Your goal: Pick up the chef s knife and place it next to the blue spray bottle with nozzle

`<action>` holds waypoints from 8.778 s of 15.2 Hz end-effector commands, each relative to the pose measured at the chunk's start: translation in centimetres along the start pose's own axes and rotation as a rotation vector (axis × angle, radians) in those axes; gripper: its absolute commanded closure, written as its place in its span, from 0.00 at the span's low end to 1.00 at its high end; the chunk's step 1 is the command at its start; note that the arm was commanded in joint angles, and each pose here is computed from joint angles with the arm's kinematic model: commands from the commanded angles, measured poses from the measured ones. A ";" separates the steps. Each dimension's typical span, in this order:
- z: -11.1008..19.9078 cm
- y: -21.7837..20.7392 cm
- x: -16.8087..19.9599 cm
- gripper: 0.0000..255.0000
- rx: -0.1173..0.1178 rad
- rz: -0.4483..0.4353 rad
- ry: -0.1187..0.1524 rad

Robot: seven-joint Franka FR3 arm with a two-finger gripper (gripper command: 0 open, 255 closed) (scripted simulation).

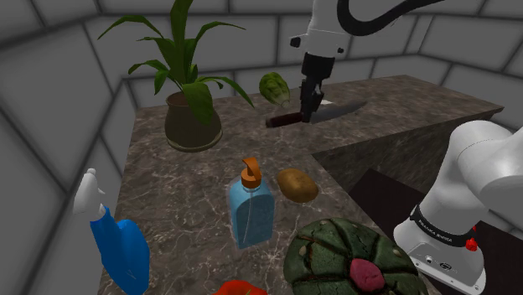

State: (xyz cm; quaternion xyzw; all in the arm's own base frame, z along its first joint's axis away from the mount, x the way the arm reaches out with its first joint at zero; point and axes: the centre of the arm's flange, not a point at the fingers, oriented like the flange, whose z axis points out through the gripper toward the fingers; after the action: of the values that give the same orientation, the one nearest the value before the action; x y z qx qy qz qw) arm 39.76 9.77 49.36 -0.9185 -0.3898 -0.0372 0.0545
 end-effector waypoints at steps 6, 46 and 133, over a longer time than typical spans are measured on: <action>-3.7 -0.3 0.4 1.00 0.000 0.000 0.000; -12.0 -11.8 22.6 1.00 0.000 0.000 0.000; 13.9 -12.4 24.7 0.00 0.000 0.000 0.000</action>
State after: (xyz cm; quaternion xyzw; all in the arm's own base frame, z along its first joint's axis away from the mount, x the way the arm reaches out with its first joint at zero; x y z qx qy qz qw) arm 48.30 37.75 39.17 -0.9185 -0.3898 -0.0370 0.0545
